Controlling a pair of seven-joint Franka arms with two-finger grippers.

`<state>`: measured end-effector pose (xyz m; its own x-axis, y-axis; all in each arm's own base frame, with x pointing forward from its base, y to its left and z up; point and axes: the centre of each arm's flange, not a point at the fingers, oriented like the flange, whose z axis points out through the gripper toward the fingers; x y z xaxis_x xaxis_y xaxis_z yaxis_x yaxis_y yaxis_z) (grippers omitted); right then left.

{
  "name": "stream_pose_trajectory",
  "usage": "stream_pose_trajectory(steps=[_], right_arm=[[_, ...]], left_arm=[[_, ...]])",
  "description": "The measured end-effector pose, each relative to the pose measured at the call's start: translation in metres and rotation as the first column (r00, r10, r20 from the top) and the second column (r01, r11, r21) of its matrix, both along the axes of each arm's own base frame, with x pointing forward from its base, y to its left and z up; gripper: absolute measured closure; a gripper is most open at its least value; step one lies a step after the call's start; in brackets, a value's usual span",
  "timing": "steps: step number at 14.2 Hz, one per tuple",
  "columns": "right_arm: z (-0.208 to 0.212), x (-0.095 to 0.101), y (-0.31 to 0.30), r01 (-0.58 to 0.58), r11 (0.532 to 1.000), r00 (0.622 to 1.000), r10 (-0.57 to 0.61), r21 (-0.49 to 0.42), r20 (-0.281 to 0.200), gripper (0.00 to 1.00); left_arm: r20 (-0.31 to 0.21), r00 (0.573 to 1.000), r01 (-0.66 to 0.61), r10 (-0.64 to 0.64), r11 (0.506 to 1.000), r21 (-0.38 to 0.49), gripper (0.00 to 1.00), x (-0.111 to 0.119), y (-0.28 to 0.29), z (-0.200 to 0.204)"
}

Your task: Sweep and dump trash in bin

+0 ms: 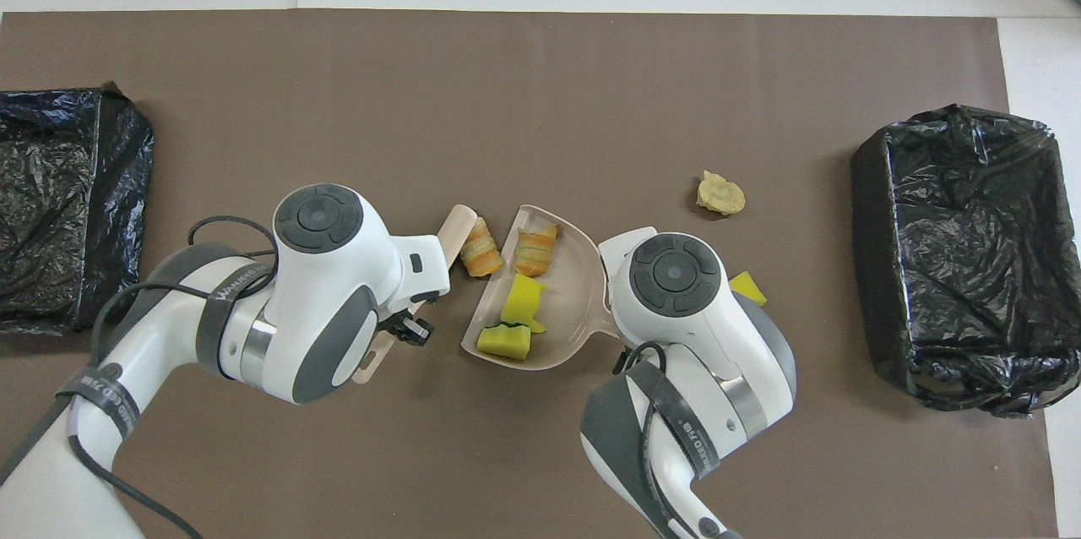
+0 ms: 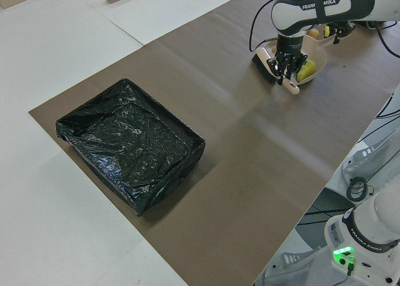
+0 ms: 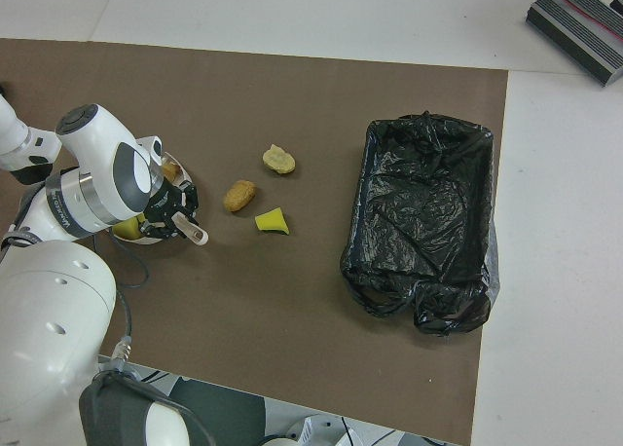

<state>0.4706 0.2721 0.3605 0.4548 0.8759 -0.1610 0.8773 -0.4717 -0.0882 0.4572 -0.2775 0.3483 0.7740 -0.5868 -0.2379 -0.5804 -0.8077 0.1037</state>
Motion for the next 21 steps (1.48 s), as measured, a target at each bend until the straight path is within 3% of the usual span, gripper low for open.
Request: stream_pose_trajectory(steps=[5, 10, 15, 21], right_arm=[[0.0, 0.0, 0.0, 0.0, 1.0, 1.0, 0.0, 0.0, 0.0, 0.67], [0.0, 0.0, 0.0, 0.0, 1.0, 1.0, 0.0, 0.0, 0.0, 0.67], [0.0, 0.0, 0.0, -0.002, 1.0, 1.0, 0.002, 0.001, 0.001, 0.67], [0.002, 0.003, -0.003, -0.014, 1.0, 1.0, 0.014, 0.007, 0.005, 0.67]], left_arm=[[0.011, 0.998, -0.061, 0.061, 0.998, 0.021, 0.74, -0.058, -0.072, 0.015], [0.031, 0.974, -0.225, 0.224, 0.973, 0.052, 0.74, -0.057, -0.065, 0.043], [0.072, 0.857, -0.516, 0.511, 0.848, 0.122, 0.74, -0.06, -0.054, 0.064], [0.071, 0.835, -0.55, 0.546, 0.82, 0.161, 0.74, -0.074, -0.044, 0.086]])
